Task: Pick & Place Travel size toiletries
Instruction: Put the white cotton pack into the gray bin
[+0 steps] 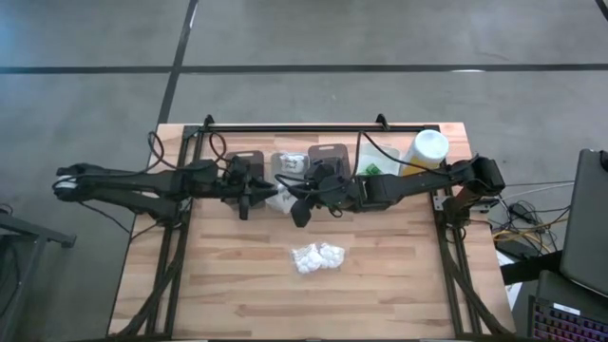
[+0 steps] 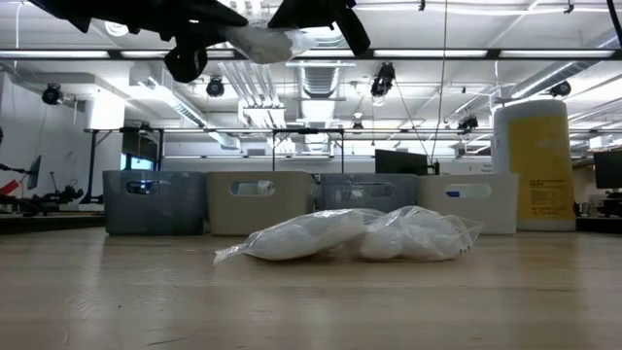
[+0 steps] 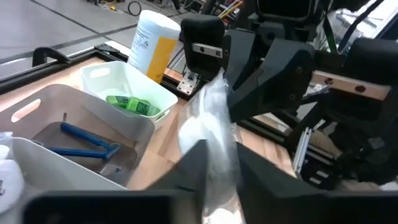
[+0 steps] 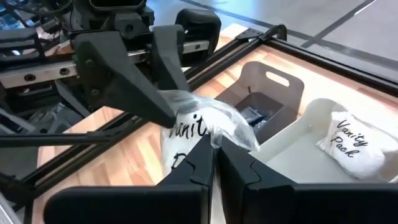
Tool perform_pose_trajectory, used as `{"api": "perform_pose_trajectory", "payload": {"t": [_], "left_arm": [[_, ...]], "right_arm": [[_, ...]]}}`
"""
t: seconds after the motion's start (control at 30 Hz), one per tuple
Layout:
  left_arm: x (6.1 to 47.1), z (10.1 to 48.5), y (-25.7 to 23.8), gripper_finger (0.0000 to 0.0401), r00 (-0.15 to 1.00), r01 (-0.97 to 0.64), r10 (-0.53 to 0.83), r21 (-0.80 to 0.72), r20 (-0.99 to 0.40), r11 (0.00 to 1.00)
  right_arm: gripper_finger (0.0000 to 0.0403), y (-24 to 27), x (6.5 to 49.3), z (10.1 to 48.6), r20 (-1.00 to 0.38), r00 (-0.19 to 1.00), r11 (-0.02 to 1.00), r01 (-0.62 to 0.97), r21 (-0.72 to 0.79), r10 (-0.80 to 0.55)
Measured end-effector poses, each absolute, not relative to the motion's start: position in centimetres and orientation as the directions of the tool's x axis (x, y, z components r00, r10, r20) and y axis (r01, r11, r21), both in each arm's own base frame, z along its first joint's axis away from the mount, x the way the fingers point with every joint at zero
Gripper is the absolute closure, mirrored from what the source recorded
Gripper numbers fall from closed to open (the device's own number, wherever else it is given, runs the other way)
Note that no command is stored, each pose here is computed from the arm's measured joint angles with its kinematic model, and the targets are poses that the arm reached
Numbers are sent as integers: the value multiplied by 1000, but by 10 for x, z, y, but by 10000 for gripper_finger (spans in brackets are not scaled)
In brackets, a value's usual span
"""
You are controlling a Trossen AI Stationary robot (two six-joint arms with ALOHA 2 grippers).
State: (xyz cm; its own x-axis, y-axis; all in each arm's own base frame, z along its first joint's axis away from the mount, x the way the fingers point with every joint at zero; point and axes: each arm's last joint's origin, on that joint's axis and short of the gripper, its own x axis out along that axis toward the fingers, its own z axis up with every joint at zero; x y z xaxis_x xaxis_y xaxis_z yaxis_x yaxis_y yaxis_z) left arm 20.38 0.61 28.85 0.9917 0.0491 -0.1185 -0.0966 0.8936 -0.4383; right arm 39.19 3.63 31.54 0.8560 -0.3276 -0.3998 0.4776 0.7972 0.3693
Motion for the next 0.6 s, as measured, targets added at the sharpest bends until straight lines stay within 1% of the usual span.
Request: {"api": "perform_pose_trajectory", "payload": {"t": [0.07, 0.1, 0.13, 0.27, 0.43, 0.5, 0.6], "left_arm": [[204, 288, 6, 368, 991, -104, 58, -418, -121, 903], [204, 288, 7, 383, 990, -113, 69, -410, -122, 905], [204, 288, 7, 390, 989, -125, 81, -398, -124, 909], [204, 286, 9, 393, 980, -184, 142, -352, -142, 918], [203, 280, 14, 396, 963, -238, 184, -302, -197, 923], [202, 278, 17, 396, 954, -260, 200, -282, -222, 924], [201, 276, 20, 396, 938, -305, 248, -236, -241, 923]], "right_arm": [[393, 36, 392, 315, -403, 854, 797, 479, 367, -328], [390, 36, 391, 315, -408, 852, 798, 481, 364, -328], [385, 36, 391, 314, -414, 849, 798, 484, 360, -328], [345, 37, 391, 314, -423, 858, 806, 457, 375, -290], [270, 39, 388, 324, -456, 845, 813, 460, 357, -279], [238, 38, 384, 327, -495, 818, 813, 486, 321, -294], [197, 36, 376, 331, -543, 755, 796, 557, 236, -367]]}}
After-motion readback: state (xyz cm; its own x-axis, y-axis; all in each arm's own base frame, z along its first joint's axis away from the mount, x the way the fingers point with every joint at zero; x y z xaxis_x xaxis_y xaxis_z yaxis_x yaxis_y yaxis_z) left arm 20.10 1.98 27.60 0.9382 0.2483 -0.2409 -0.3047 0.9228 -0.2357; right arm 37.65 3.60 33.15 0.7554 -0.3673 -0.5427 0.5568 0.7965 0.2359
